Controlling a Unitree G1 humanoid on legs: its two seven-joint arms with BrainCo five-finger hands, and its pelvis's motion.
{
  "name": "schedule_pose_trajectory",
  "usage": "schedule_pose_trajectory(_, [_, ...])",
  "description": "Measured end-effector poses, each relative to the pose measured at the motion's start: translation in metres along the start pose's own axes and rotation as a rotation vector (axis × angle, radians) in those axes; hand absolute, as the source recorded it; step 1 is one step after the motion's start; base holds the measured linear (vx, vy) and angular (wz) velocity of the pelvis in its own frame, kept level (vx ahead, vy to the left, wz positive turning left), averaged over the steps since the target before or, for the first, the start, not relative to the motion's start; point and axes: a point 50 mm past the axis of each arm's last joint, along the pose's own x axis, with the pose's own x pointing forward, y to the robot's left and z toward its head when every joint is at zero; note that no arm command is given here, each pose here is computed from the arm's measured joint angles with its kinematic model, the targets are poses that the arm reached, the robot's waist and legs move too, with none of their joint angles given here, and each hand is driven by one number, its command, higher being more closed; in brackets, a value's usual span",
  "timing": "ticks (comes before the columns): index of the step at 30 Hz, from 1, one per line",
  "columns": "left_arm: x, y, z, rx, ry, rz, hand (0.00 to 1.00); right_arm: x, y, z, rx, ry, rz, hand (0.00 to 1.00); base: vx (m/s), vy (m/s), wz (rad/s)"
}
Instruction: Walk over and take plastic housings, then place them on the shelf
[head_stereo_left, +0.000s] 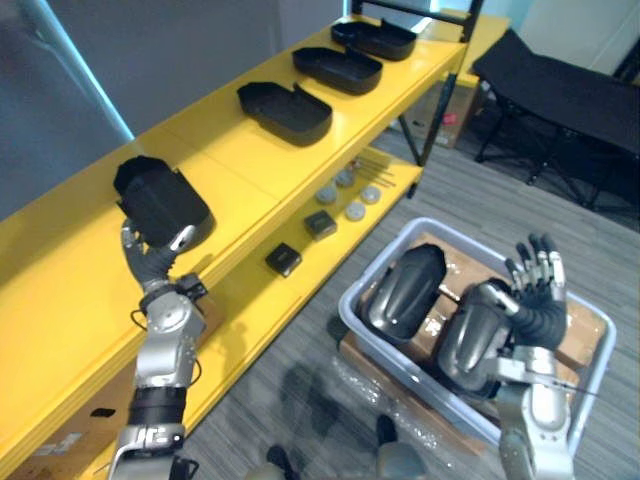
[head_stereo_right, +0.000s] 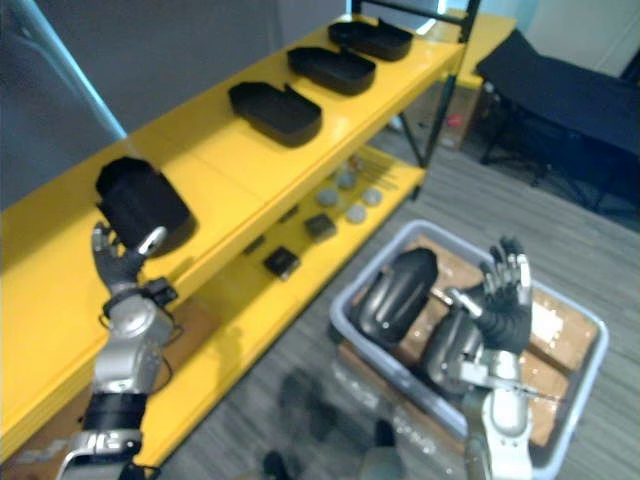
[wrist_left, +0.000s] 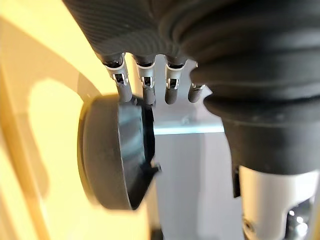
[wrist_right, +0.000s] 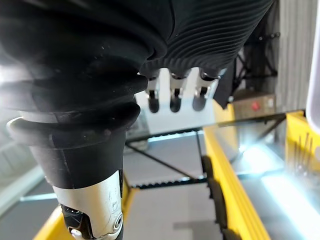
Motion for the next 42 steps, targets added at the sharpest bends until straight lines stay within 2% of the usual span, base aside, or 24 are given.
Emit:
schedule_pose_trajectory(6, [0.003,0.000,0.022,0.031,-0.135,0.163,0.00,-0.003,0.006,-0.001,0.027,-0.012,0.007,0.00,-0.01,0.002,-0.05])
schedule_pose_trajectory(12, [-0.008,0.001,0.051,-0.083,-0.287,0.257,0.00,-0.012,0.011,-0.008,0.054,0.029,-0.005,0.00,0.00,0.000,0.00])
schedule_pose_trajectory(14, [-0.009,0.003,0.051,-0.104,-0.275,0.281,0.00,-0.014,0.012,-0.009,0.061,0.035,-0.006,0.00,0.00,0.000,0.00])
schedule_pose_trajectory(31, [-0.007,-0.003,0.004,-0.055,-0.005,0.157,0.00,-0.013,0.013,-0.009,0.064,0.030,-0.005,0.00,-0.01,0.002,-0.01])
schedule_pose_trajectory(42, [0.001,0.000,0.004,-0.070,0.012,0.137,0.00,-0.013,0.012,-0.008,0.079,0.032,-0.005,0.00,-0.02,0.008,-0.04])
